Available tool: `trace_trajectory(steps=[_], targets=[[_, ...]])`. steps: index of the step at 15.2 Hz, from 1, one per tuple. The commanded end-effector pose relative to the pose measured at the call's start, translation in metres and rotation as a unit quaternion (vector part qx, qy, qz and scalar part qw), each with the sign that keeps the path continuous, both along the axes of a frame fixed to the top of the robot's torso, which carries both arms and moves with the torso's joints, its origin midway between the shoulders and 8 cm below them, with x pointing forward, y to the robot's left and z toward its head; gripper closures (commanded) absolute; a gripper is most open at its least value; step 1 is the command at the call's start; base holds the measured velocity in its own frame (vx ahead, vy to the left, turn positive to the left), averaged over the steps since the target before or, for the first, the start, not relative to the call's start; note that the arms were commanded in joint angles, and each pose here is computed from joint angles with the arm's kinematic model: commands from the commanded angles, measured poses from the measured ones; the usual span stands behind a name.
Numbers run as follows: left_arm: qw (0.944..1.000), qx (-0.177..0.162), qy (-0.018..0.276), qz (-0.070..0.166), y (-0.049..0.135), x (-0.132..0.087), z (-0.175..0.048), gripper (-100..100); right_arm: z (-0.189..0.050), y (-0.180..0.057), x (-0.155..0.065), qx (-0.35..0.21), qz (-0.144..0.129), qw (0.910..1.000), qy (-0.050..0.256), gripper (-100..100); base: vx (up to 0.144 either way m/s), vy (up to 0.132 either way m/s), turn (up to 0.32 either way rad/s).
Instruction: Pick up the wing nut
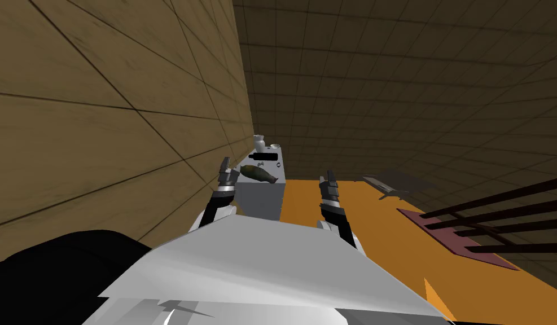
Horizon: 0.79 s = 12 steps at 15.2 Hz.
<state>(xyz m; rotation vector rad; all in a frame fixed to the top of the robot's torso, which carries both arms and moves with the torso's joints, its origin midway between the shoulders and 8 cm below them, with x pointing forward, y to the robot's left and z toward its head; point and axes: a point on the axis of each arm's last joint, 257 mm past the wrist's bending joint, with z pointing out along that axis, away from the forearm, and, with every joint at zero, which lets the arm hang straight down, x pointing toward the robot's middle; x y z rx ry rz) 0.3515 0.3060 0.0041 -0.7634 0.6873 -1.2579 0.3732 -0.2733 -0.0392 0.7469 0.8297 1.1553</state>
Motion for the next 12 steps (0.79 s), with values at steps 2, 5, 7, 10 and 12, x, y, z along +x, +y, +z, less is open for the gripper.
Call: trace_trajectory(steps=[2, 5, 7, 10, 12], targets=[[0.9998, 0.009, 0.011, -0.015, 0.001, 0.006, -0.002, -100, 0.0, 0.0, 0.0, 0.0, 0.0, 1.0, 0.0, 0, -0.008, -0.003, -0.057], [0.9993, 0.006, 0.024, -0.028, 0.007, 0.014, -0.003, -100, 0.0, 0.0, 0.0, 0.0, 0.0, 1.0, 0.0, 0, -0.025, -0.007, -0.093], [0.9984, -0.005, 0.039, -0.04, 0.017, 0.024, -0.005, -100, 0.0, 0.0, 0.0, 0.0, 0.0, 1.0, 0.0, 0, -0.028, -0.011, -0.106], [0.9977, -0.013, 0.047, -0.046, 0.023, 0.03, -0.005, -100, 0.0, 0.0, 0.0, 0.0, 0.0, 1.0, 0.0, 0, -0.031, -0.008, -0.099], [0.9968, -0.023, 0.056, -0.052, 0.03, 0.036, -0.006, -100, 0.0, 0.0, 0.0, 0.0, 0.0, 1.0, 0.0, 0, -0.033, -0.015, -0.106]])
